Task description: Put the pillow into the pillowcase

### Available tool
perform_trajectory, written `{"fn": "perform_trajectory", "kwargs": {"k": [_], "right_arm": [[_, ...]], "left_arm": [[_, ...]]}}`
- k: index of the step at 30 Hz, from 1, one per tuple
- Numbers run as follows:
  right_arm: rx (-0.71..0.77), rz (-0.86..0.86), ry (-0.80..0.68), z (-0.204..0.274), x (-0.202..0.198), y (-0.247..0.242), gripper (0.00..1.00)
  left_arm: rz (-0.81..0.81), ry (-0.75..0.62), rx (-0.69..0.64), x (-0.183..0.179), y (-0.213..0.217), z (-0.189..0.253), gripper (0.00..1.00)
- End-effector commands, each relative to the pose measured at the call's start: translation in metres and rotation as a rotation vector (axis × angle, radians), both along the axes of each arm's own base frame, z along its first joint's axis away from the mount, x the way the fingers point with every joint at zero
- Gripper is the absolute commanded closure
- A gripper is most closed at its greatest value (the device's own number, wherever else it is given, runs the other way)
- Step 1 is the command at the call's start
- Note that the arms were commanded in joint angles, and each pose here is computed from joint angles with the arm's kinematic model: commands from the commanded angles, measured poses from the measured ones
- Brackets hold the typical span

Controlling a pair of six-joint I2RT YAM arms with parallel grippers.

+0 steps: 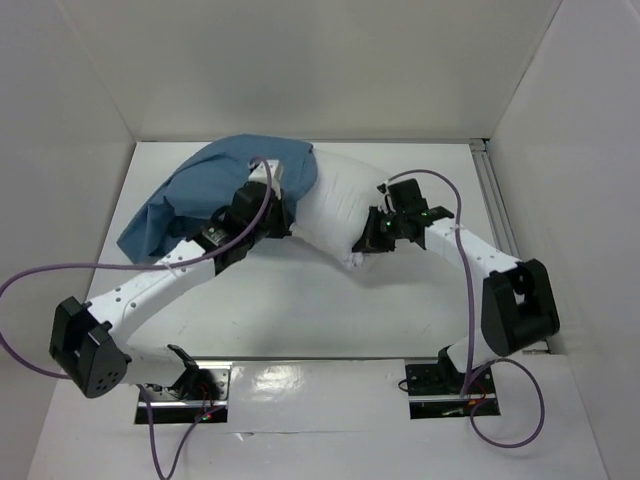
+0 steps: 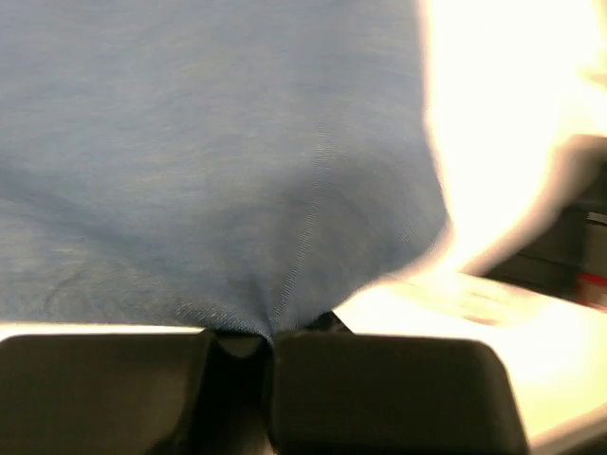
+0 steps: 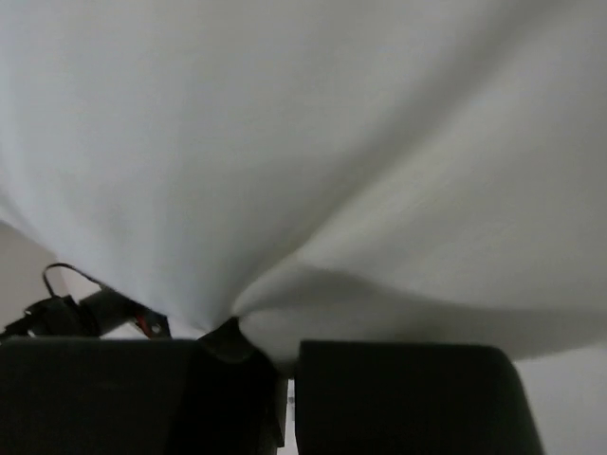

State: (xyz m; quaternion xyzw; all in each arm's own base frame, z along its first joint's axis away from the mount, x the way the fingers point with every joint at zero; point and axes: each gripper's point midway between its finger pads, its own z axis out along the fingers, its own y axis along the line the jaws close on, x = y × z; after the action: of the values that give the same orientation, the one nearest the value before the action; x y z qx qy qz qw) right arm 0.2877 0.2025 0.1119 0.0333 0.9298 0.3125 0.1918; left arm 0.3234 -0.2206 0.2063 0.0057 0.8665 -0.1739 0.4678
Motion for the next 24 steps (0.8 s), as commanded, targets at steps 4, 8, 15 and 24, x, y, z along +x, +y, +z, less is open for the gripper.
{"fn": "perform_trajectory", "kwargs": {"k": [4, 8, 15, 24], "right_arm": [[0.270, 0.105, -0.329, 0.107, 0.077, 0.074, 1.00], [0.236, 0.073, -0.345, 0.108, 0.074, 0.065, 1.00], [0.287, 0.051, -0.355, 0.118, 0.068, 0.063, 1.00], [0.157, -0.034, -0.434, 0.155, 0.063, 0.011, 1.00]], "left_arm": [[-0.422, -0.162, -0.263, 0.006, -0.119, 0.139, 1.00], [-0.317, -0.137, -0.169, 0.023, -0.102, 0.135, 1.00], [-0.351, -0.162, -0.171, 0.020, -0.103, 0.156, 1.00], [-0.130, -0.131, -0.052, 0.074, -0.020, 0.164, 1.00]]}}
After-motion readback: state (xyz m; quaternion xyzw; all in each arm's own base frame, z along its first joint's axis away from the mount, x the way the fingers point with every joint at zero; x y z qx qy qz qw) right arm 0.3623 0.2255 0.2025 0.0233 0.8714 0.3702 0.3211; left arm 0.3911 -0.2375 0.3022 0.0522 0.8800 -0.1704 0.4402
